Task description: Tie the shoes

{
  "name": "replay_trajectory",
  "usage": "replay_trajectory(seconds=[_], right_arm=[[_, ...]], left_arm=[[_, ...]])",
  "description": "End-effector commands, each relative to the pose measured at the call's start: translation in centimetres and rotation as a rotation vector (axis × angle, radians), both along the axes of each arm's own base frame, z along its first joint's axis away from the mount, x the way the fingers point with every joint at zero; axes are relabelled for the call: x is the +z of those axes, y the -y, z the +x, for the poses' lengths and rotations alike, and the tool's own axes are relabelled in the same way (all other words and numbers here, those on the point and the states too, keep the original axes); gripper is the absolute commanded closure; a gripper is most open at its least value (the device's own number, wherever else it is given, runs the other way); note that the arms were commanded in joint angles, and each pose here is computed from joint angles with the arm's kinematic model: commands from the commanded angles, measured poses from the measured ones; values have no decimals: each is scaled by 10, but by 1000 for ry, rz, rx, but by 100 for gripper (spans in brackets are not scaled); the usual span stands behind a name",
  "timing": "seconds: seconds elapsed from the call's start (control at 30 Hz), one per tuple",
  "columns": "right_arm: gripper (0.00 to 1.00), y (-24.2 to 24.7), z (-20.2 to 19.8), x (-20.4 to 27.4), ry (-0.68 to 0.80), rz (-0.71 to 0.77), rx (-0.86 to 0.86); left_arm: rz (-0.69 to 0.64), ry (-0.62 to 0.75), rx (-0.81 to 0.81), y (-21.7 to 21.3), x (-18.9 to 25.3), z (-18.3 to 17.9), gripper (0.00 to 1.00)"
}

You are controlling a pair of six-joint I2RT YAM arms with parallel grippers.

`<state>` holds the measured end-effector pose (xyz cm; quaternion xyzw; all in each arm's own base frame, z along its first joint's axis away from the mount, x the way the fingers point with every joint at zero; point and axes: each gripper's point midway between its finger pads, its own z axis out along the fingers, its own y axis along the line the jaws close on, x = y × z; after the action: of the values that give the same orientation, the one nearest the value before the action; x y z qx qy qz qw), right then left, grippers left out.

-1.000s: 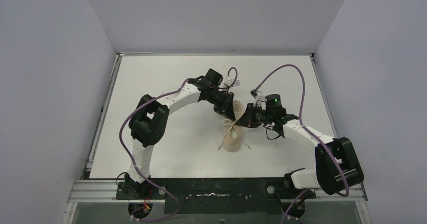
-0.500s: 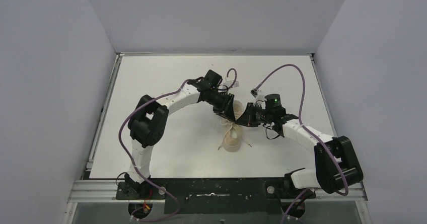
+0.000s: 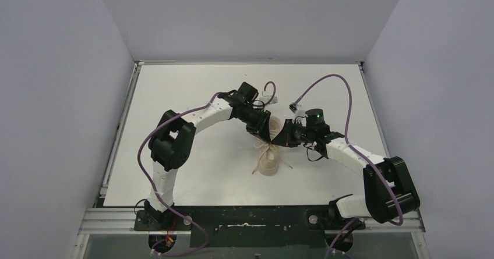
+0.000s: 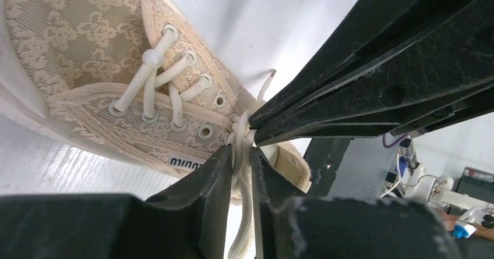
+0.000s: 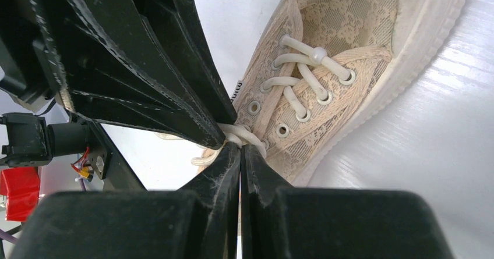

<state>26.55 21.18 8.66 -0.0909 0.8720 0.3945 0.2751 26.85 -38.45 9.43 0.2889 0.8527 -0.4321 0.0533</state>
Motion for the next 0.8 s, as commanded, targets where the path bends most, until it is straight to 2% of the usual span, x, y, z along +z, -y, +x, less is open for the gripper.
replay_trajectory(seconds=[0.0,0.07,0.37,0.5,0.77], right_arm=[[100,-6,11,15,75,18,12],[99,-5,9,16,75,13,15],[71,14,12,25,82,-20,2],[69,15,25,24,65,-18,-6],[64,-4,22,21,56,80,105]], left_arm=[[-20,63,-37,5,15,0,88],[-23,79,-39,5,15,1,90],[-30,141,-26,4,17,6,99],[-34,163,-25,4,19,8,100],[-84,187,-13,7,34,9,100]])
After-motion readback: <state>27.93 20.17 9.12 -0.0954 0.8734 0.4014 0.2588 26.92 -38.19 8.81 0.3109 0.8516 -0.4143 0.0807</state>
